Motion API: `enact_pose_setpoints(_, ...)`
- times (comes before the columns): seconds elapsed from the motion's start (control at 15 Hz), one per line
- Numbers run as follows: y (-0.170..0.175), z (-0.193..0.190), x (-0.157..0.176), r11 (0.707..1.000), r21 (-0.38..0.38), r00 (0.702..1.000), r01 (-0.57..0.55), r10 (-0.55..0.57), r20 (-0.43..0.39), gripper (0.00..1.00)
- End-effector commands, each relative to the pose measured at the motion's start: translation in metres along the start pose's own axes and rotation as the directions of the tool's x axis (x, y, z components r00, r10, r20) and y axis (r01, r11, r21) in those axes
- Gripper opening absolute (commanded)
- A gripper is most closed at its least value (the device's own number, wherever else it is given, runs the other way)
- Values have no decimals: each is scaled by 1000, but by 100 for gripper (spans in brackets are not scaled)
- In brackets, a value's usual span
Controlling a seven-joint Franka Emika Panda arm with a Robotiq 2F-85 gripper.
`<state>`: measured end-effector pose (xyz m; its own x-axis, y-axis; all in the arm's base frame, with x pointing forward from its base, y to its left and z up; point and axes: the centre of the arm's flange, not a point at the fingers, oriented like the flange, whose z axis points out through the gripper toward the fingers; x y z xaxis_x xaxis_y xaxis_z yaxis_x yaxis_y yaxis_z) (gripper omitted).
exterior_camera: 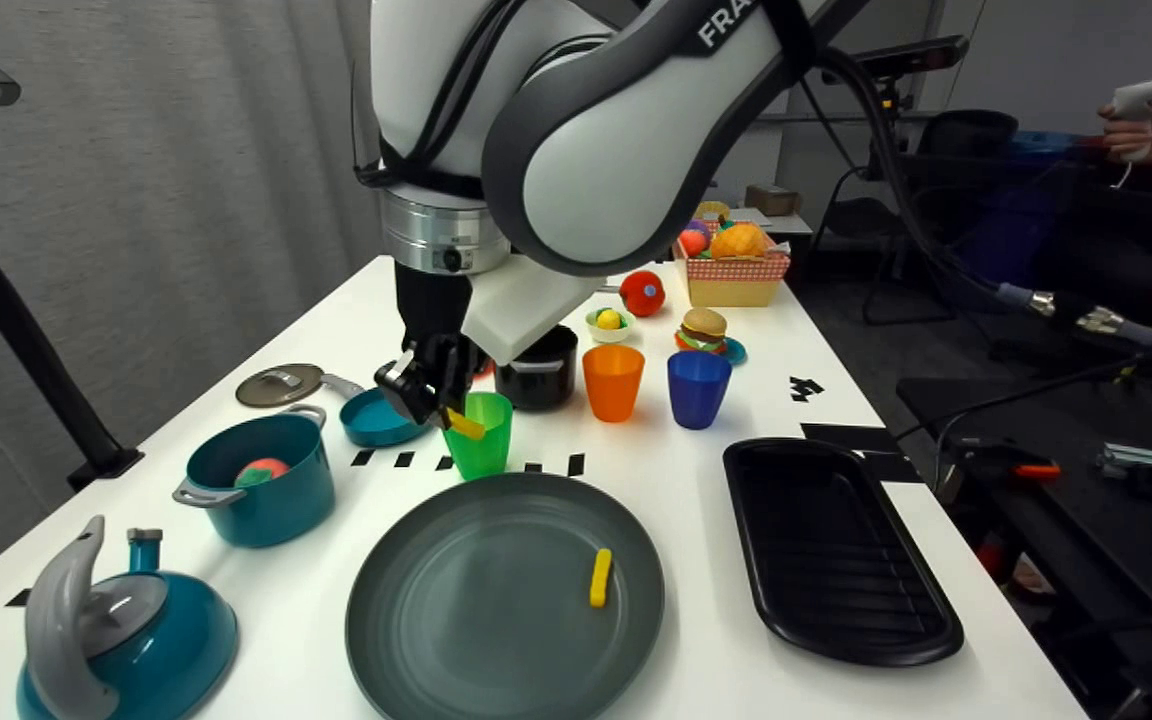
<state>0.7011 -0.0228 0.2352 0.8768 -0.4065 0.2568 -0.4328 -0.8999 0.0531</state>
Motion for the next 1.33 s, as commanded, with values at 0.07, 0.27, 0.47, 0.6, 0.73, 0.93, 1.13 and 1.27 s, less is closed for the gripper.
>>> enact_pose_setpoints(0.07, 0, 1, 6, 1000, 7, 1000, -22, 22, -7, 5)
enact_pose_setpoints(0.27, 1, 3, 4, 999, -3, 999, -39, 39, -5, 5)
enact_pose_setpoints(0.47, 3, 6, 2, 998, -12, 998, -60, 60, 1, 5)
enact_pose_setpoints(0.6, 5, 8, 1, 997, -21, 997, -74, 74, 1, 5)
enact_pose_setpoints(0.73, 8, 10, 2, 995, -27, 996, -92, 92, 2, 5)
enact_pose_setpoints(0.93, 13, 13, 4, 993, -38, 994, -114, 114, 0, 5)
enact_pose_setpoints(1.13, 20, 15, 8, 989, -49, 990, -140, 140, -6, 5)
enact_pose_setpoints(1.27, 25, 15, 11, 986, -55, 987, -158, 158, -9, 5)
